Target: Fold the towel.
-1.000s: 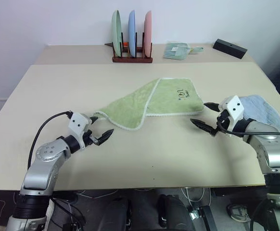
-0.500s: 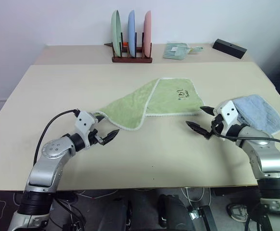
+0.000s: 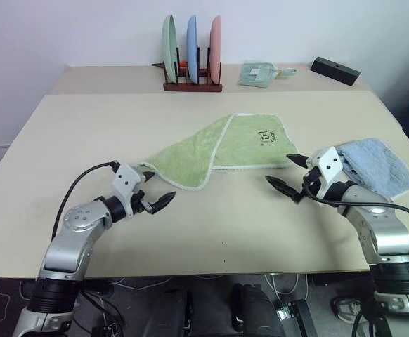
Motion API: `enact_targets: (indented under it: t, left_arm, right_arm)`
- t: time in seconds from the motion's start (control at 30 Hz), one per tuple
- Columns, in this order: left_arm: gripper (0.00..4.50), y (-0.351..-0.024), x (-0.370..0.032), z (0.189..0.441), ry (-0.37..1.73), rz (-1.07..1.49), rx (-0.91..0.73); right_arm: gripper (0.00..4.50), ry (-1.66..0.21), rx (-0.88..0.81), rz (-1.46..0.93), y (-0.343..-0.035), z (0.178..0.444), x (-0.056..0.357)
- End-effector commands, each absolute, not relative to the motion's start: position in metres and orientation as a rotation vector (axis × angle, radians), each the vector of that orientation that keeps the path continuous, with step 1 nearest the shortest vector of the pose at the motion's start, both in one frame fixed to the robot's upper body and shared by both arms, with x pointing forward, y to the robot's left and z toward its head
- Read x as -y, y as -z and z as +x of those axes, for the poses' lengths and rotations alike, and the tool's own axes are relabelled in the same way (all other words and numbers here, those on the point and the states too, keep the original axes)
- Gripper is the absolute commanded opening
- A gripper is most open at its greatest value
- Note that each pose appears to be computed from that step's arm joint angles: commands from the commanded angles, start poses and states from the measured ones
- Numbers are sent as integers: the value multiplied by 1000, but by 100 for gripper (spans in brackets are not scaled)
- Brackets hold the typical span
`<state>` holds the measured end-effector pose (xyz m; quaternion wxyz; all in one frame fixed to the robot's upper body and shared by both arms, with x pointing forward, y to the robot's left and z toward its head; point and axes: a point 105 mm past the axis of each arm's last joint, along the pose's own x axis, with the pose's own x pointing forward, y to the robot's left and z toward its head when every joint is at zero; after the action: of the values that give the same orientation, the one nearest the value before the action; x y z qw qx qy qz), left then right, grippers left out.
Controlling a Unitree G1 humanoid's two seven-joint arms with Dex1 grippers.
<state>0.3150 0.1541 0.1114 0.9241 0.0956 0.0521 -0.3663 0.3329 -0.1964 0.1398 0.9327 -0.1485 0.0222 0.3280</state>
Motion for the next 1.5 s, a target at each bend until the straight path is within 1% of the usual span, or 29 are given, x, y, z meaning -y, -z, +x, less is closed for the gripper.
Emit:
enact_targets:
  t: [0.03, 0.07, 0.17, 0.23, 0.33, 0.4, 0.5, 0.53, 0.57, 0.63, 0.67, 0.8, 0.83, 0.97, 1.1, 1.13, 1.17, 1.23, 1.27, 1.33, 1.4, 1.5]
  left_arm:
    - [444, -125, -124, 313, 898, 267, -73]
    - [444, -125, -118, 312, 932, 289, -78]
    - [444, -117, -98, 328, 966, 419, -129]
    - [444, -112, -89, 335, 975, 462, -158]
    - [444, -99, -85, 341, 978, 510, -225]
    - [444, -97, -86, 348, 936, 492, -248]
    - [444, -102, -86, 352, 901, 409, -256]
    - [391, -103, -88, 352, 894, 399, -260]
    - [363, -102, -91, 352, 885, 397, -266]
    - [271, -100, -98, 353, 862, 403, -279]
    - [213, -99, -101, 353, 852, 403, -283]
    - [10, -96, -106, 354, 839, 413, -277]
    - [4, -96, -107, 354, 835, 414, -275]
    - [4, -99, -106, 355, 835, 417, -242]
    - [4, -126, -92, 336, 978, 345, -115]
    - [4, -132, -93, 327, 1022, 339, -103]
    - [4, -139, -95, 312, 1098, 315, -100]
    - [4, -144, -108, 273, 1267, 283, -162]
    - [4, -144, -113, 262, 1309, 286, -187]
    - [4, -136, -132, 246, 1323, 327, -288]
    - [4, -117, -163, 228, 1306, 408, -449]
    - [4, -105, -183, 216, 1275, 453, -552]
  right_arm:
    - [450, -698, 1, -316, -153, 330, 188]
    - [450, -702, 1, -316, -153, 330, 186]
    - [450, -708, 2, -318, -155, 331, 184]
    - [450, -714, 4, -318, -156, 332, 182]
    - [450, -713, 5, -319, -158, 332, 181]
    - [450, -711, 5, -319, -158, 332, 182]
    - [450, -705, 2, -319, -156, 329, 184]
    - [450, -702, 0, -320, -155, 328, 185]
    - [450, -700, -2, -320, -155, 327, 186]
    - [450, -698, -4, -320, -154, 326, 187]
    - [450, -696, -4, -320, -153, 326, 187]
    - [450, -694, -6, -321, -152, 326, 188]
    - [450, -693, -6, -321, -152, 326, 188]
    - [450, -689, -7, -324, -151, 326, 189]
    - [450, -699, -13, -350, -150, 326, 189]
    - [450, -702, -14, -364, -151, 326, 189]
    - [450, -705, -11, -384, -154, 327, 190]
    - [450, -705, -2, -447, -162, 332, 192]
    - [450, -705, -1, -469, -165, 334, 192]
    - [450, -704, 2, -532, -169, 339, 194]
    - [450, -712, 17, -591, -177, 347, 193]
    - [450, -709, 21, -634, -181, 356, 194]
